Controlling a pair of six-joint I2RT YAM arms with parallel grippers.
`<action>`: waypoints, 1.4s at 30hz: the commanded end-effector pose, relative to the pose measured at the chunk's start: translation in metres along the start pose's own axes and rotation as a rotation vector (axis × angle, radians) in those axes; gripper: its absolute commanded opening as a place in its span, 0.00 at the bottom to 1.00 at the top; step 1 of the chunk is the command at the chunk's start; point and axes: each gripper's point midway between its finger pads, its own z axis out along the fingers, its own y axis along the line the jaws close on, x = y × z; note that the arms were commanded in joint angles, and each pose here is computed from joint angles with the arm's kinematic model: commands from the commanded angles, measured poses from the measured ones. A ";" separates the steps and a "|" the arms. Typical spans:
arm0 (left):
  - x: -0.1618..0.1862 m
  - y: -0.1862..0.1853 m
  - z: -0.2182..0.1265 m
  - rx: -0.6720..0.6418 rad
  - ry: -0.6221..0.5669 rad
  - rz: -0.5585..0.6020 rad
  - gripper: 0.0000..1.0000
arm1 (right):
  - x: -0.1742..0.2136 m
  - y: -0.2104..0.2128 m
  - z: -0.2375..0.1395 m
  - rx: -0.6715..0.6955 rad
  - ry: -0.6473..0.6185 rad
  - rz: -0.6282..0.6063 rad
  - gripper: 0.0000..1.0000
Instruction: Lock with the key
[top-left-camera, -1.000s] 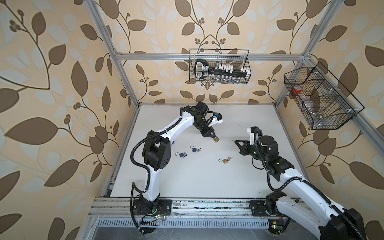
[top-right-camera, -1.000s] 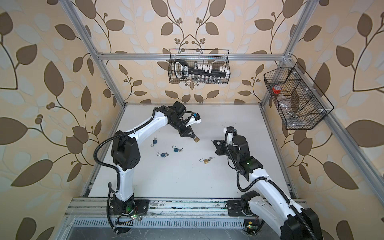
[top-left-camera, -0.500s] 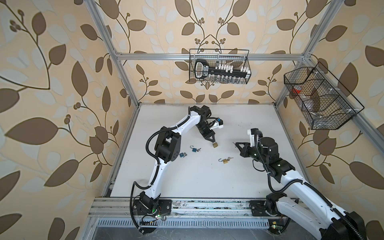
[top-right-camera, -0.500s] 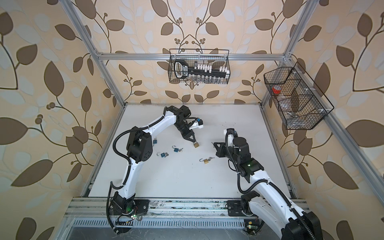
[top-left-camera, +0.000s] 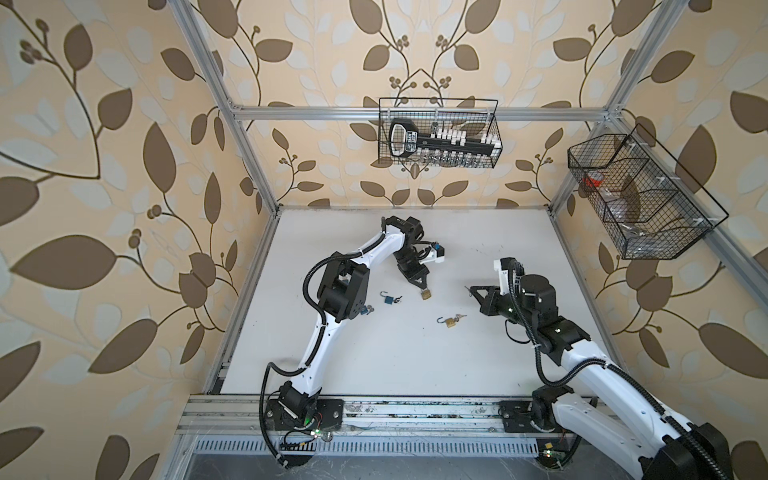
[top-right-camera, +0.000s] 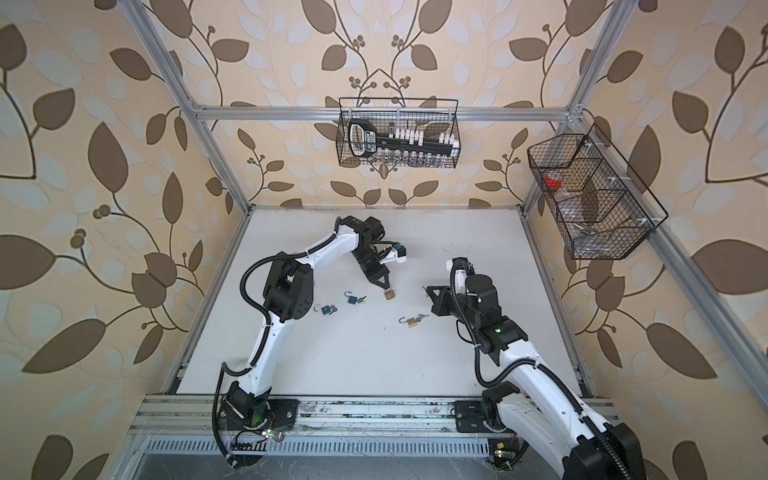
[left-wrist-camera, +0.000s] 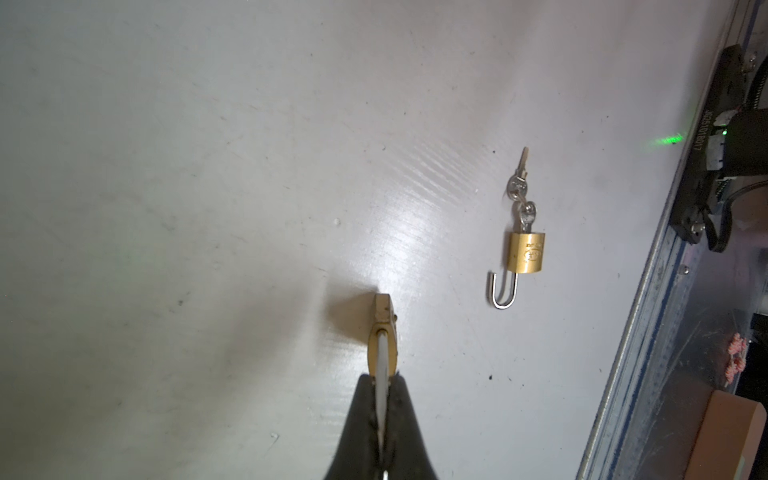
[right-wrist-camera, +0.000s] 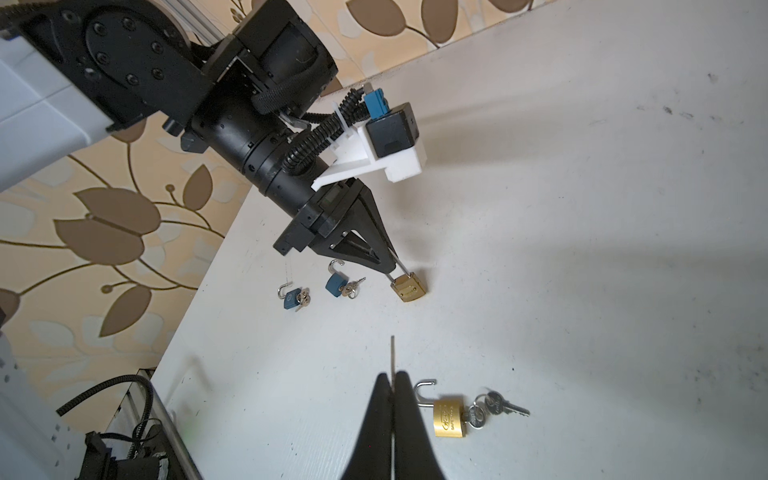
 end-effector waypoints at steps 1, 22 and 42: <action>0.000 0.003 -0.007 -0.008 0.004 0.000 0.00 | 0.012 -0.002 0.001 -0.011 0.035 0.014 0.00; -0.022 0.034 0.006 -0.069 -0.045 -0.023 0.35 | 0.016 -0.023 -0.009 0.093 -0.011 0.051 0.00; -0.091 0.009 -0.112 -0.195 -0.454 -0.108 0.86 | 0.004 -0.020 -0.006 0.042 -0.128 -0.012 0.00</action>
